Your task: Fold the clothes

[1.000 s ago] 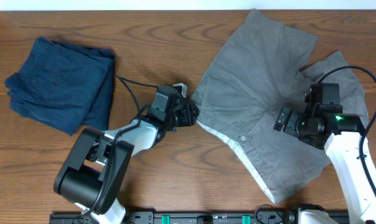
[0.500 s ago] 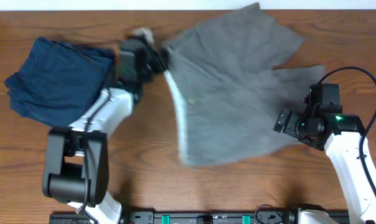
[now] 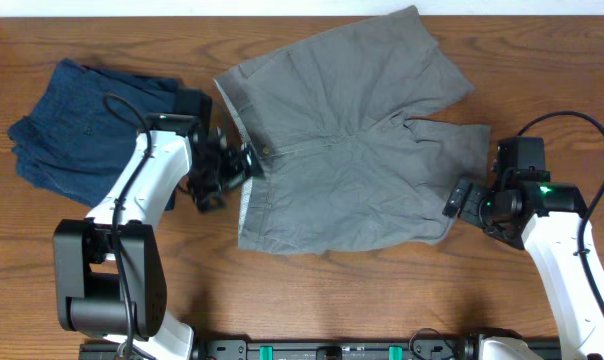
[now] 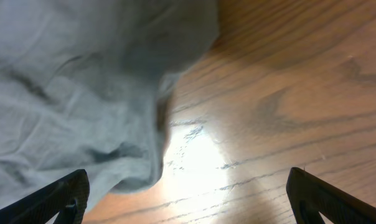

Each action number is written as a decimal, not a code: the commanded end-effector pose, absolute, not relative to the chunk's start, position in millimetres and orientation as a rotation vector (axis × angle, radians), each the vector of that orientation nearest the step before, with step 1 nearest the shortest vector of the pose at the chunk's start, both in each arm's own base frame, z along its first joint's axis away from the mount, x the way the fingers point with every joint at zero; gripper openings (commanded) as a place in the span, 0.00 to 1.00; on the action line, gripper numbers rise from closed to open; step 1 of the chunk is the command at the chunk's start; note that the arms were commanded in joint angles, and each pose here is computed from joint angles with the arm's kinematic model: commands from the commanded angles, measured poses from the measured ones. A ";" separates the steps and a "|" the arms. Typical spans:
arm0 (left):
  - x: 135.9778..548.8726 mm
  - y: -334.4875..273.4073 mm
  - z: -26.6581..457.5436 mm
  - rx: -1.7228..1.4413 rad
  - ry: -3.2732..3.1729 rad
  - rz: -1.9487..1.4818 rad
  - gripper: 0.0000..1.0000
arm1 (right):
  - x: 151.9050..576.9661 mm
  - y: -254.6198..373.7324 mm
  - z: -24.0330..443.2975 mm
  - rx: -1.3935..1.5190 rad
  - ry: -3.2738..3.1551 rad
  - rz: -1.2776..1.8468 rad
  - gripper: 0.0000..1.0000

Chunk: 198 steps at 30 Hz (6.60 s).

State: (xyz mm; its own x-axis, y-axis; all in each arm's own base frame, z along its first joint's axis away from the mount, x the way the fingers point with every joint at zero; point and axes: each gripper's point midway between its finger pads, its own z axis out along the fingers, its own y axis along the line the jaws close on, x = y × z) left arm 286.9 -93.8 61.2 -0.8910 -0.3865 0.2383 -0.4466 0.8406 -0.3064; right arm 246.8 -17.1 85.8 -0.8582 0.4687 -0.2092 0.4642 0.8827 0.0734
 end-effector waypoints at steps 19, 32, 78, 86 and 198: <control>222.6 -120.2 -10.1 0.529 -2.823 0.406 0.42 | 223.9 -54.9 87.2 1.125 2.761 0.011 0.99; 214.5 -91.0 -6.4 0.640 -2.743 0.376 0.24 | 216.9 -41.5 45.8 1.149 2.859 0.094 0.99; 216.9 -88.0 -6.6 0.611 -2.760 0.389 0.26 | 289.8 -42.2 60.7 0.715 2.746 0.480 0.69; 216.8 -88.0 -6.7 0.611 -2.759 0.389 0.26 | 301.3 -23.4 0.3 0.669 2.689 0.641 0.69; 240.8 -64.5 70.1 1.002 -2.978 0.404 0.64 | 217.0 -38.6 40.5 1.405 2.779 0.181 0.99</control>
State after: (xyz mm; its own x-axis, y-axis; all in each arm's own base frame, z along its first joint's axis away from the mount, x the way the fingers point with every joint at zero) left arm 236.3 -73.0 57.6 -0.8747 -0.4749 0.0970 -0.4831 0.8378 -0.2543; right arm 217.5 -33.0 42.2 -0.6969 0.7167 0.0246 0.7138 0.6899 0.1205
